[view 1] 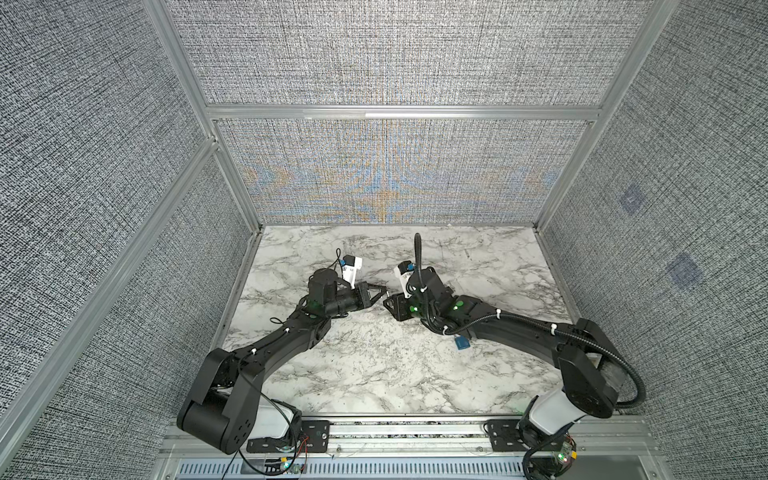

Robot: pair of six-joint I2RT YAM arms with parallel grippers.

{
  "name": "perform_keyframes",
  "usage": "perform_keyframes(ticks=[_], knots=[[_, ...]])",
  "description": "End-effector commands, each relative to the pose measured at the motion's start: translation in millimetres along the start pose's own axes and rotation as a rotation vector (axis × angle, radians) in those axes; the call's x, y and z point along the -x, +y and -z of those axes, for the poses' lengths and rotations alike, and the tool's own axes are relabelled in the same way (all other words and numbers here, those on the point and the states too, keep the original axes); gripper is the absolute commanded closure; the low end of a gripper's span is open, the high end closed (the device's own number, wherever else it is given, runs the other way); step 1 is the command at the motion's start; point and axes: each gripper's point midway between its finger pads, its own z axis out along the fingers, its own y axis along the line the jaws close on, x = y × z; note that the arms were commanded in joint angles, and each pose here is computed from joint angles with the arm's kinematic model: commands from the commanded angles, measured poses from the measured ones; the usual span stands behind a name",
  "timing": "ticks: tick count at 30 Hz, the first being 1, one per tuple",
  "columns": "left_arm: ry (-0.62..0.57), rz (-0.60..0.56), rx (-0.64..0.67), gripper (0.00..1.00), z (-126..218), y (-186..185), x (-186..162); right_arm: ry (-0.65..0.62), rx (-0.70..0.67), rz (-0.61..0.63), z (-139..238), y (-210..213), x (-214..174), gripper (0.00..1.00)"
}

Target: Lock with the key

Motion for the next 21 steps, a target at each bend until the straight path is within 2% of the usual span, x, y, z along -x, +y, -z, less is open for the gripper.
perform_keyframes(ticks=[1,12,15,19,20,21], knots=[[-0.015,-0.028,-0.029,1.00,0.7,-10.3,6.4,-0.023,-0.014,0.006,-1.6,-1.0,6.4,0.71],[-0.025,-0.048,-0.030,1.00,2.0,-14.0,10.6,-0.022,-0.013,0.006,2.8,-3.2,6.5,0.99],[-0.033,-0.060,-0.028,1.00,3.2,-15.4,13.0,-0.012,0.019,-0.005,6.6,-3.7,6.5,1.00],[-0.026,-0.078,-0.016,1.00,2.5,-15.2,14.4,0.029,0.141,-0.019,14.2,2.6,6.4,1.00],[-0.025,-0.081,-0.004,0.88,2.8,-13.5,14.7,0.036,0.177,-0.023,17.2,4.1,6.3,1.00],[-0.024,-0.088,0.002,0.82,3.1,-12.8,15.1,0.044,0.215,-0.026,19.3,6.8,5.7,1.00]])
